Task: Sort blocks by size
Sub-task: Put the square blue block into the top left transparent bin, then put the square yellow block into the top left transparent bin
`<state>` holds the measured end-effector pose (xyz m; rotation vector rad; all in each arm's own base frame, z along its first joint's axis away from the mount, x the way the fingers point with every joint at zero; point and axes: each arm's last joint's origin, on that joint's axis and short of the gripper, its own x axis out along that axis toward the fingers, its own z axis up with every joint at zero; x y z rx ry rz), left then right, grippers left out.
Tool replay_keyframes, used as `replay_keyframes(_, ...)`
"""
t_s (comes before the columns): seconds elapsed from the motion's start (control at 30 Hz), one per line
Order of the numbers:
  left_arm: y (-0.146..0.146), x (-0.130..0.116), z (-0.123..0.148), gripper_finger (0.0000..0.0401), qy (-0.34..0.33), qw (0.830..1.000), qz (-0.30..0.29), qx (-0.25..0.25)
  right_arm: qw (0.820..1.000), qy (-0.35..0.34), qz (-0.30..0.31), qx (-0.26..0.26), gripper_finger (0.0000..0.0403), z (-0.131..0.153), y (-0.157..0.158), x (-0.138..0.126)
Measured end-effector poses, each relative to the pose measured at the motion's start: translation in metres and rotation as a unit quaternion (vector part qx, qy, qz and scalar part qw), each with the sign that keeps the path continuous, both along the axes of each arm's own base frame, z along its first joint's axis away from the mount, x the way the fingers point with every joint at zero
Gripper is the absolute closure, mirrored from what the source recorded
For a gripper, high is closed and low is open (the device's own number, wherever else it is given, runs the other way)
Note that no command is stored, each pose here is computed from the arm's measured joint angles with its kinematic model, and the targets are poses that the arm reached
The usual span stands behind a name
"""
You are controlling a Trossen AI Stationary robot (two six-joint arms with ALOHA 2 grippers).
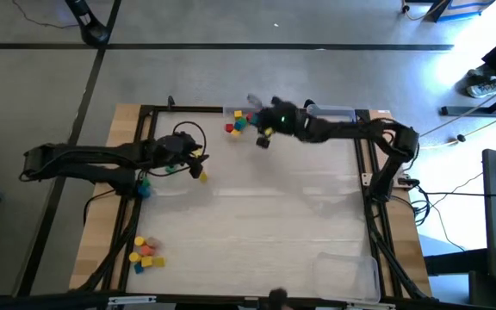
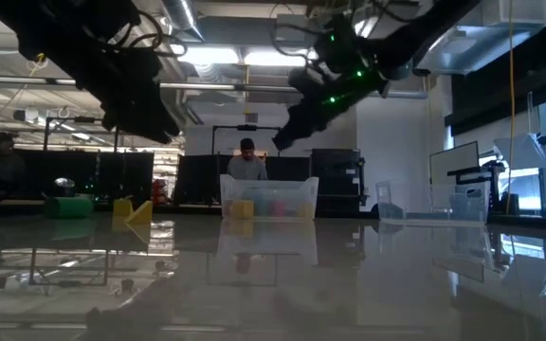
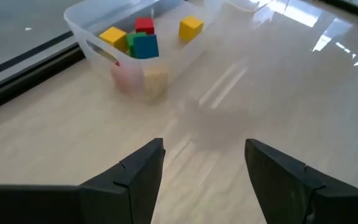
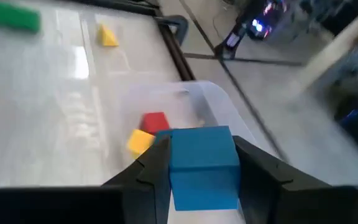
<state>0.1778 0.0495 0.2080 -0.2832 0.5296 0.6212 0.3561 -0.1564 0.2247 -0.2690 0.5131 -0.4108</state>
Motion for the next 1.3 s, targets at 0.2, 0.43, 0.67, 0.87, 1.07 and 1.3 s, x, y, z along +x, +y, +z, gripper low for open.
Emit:
replay_keyframes(0.2,0.001,0.003,-0.005,0.0189,0.014,1.0,0.0,-0.003,0.994,-0.032,-0.033,0.098,0.0268,-0.016,-0.05,-0.02)
replay_keyframes(0.43,0.001,0.005,-0.007,0.0189,0.019,1.0,0.001,-0.006,0.989,-0.008,-0.026,0.145,0.0259,-0.048,-0.064,-0.02)
replay_keyframes(0.67,0.001,0.005,-0.008,0.0189,0.02,1.0,0.0,-0.005,0.99,-0.013,-0.025,0.137,0.0256,-0.047,-0.064,-0.019)
replay_keyframes(0.87,0.001,0.005,-0.008,0.0189,0.02,1.0,0.001,-0.006,0.991,-0.01,-0.048,0.128,0.0249,-0.047,-0.065,-0.02)
replay_keyframes(1.07,0.001,0.005,-0.008,0.0189,0.021,1.0,0.0,-0.005,0.99,-0.01,-0.049,0.128,0.0177,-0.047,-0.065,-0.02)
replay_keyframes(1.3,0.001,0.005,-0.008,0.0189,0.02,1.0,0.001,-0.006,0.991,-0.008,-0.042,0.125,0.0111,-0.044,-0.06,-0.018)
